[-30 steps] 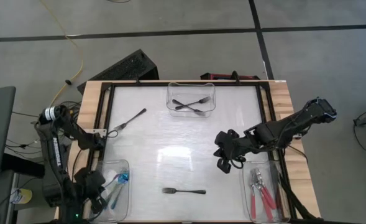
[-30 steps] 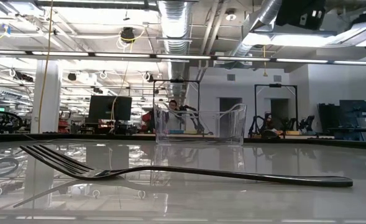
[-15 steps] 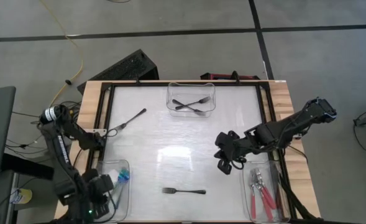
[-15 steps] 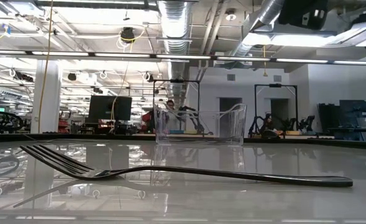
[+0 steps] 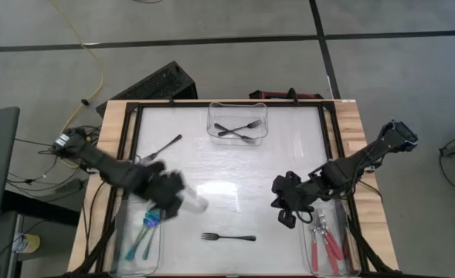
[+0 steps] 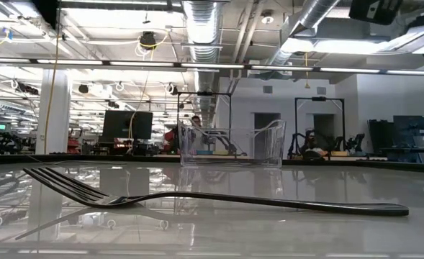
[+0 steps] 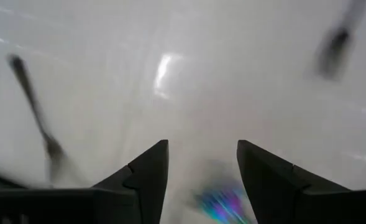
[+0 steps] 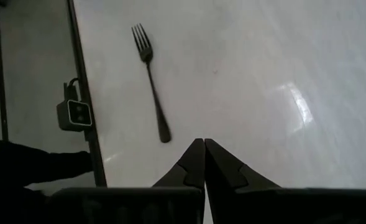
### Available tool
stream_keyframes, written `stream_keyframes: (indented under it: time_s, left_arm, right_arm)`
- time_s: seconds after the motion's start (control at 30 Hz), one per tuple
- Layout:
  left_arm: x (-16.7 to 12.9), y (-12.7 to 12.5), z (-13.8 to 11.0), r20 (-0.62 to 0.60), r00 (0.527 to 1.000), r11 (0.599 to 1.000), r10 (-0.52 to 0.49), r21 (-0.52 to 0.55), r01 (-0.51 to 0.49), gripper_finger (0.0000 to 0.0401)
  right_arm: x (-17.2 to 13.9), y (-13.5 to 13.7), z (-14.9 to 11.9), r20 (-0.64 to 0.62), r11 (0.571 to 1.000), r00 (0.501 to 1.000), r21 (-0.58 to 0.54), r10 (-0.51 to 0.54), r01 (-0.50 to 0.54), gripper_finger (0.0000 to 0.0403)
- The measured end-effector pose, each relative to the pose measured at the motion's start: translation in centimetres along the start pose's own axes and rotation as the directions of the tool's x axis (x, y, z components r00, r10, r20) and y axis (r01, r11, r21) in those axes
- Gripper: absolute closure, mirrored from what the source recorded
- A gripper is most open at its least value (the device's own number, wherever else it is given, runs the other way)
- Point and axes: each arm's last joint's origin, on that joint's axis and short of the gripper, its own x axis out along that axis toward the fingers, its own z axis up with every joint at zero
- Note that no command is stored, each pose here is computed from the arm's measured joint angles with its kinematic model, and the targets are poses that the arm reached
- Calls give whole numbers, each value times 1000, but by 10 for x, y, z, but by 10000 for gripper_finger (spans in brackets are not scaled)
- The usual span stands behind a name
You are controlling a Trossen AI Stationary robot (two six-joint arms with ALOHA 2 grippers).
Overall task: Sort silverware by color (type)
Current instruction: Put the black fork into the top transparent bin
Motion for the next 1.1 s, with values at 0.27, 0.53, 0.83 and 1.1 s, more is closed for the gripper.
stream_keyframes:
  time_s: [0.27, 0.53, 0.83, 1.1]
  left_arm:
    - [75, 120, 70, -162, 961, 975, 223, 60, -216, 224]
    - [151, 221, 48, -294, 944, 957, 150, -196, -214, 224]
    - [178, 234, 22, -319, 924, 966, 209, -78, -245, 224]
    - [198, 249, -3, -386, 889, 952, 248, -74, -297, 224]
  right_arm:
    - [-2, 6, -7, -11, 997, 1000, -77, 15, -16, 376]
    - [-2, 6, -7, -6, 995, 1000, -102, 10, -11, 376]
    - [0, -3, 4, 78, 995, 995, 85, -67, 61, 376]
    - [2, -9, 15, 111, 981, 992, 191, -63, 41, 376]
